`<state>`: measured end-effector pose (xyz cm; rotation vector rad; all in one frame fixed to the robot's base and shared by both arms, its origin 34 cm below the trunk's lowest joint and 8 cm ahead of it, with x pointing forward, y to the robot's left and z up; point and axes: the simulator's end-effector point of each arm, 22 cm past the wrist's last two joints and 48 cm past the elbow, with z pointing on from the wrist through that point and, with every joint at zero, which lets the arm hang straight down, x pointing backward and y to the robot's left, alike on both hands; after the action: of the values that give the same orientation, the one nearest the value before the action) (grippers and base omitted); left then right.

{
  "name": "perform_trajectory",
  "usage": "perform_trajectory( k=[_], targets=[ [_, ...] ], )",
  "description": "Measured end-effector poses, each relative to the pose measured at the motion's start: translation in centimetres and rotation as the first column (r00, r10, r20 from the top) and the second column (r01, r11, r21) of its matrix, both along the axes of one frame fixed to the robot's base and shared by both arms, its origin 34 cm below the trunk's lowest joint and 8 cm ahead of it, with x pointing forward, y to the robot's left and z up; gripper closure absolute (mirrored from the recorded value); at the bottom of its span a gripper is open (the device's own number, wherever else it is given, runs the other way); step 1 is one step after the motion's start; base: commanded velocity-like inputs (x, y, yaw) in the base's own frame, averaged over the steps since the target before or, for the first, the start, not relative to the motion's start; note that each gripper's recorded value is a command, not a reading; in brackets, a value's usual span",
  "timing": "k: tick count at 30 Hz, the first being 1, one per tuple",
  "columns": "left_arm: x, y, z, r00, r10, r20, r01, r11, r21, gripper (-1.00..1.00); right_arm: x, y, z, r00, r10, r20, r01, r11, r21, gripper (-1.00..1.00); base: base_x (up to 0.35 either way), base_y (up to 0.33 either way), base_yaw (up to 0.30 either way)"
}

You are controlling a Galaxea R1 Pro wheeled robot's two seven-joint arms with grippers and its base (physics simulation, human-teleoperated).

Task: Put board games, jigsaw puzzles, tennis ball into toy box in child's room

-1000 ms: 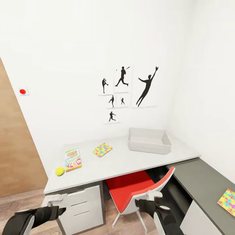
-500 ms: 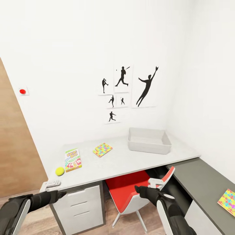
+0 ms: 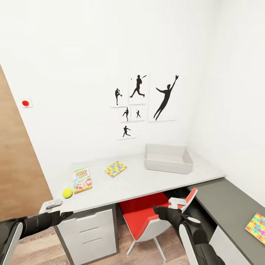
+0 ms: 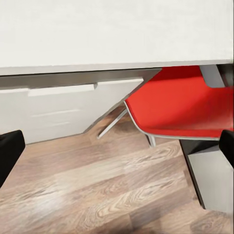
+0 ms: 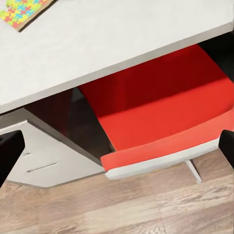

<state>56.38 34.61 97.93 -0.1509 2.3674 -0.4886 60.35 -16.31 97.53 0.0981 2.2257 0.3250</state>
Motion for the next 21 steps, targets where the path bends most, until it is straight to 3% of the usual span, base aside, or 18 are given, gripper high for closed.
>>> perform_trajectory(
  k=[7, 21],
  targets=[
    [-0.1, -0.1, 0.6, 1.0, -0.021, 0.013, 0.021, 0.999, -0.026, -1.0, 0.0, 0.2, 0.4, 1.0, 0.001, 0.006, -0.001, 1.0, 0.006, -1.0, 0.0, 0.0, -0.097],
    [-0.1, 0.9, 0.9, 1.0, -0.019, 0.018, 0.02, 1.0, -0.016, -1.0, -0.5, 1.0, 0.3, 1.0, 0.008, -0.027, -0.005, 0.994, 0.11, -1.0, 0.0, 0.002, -0.235]
  ],
)
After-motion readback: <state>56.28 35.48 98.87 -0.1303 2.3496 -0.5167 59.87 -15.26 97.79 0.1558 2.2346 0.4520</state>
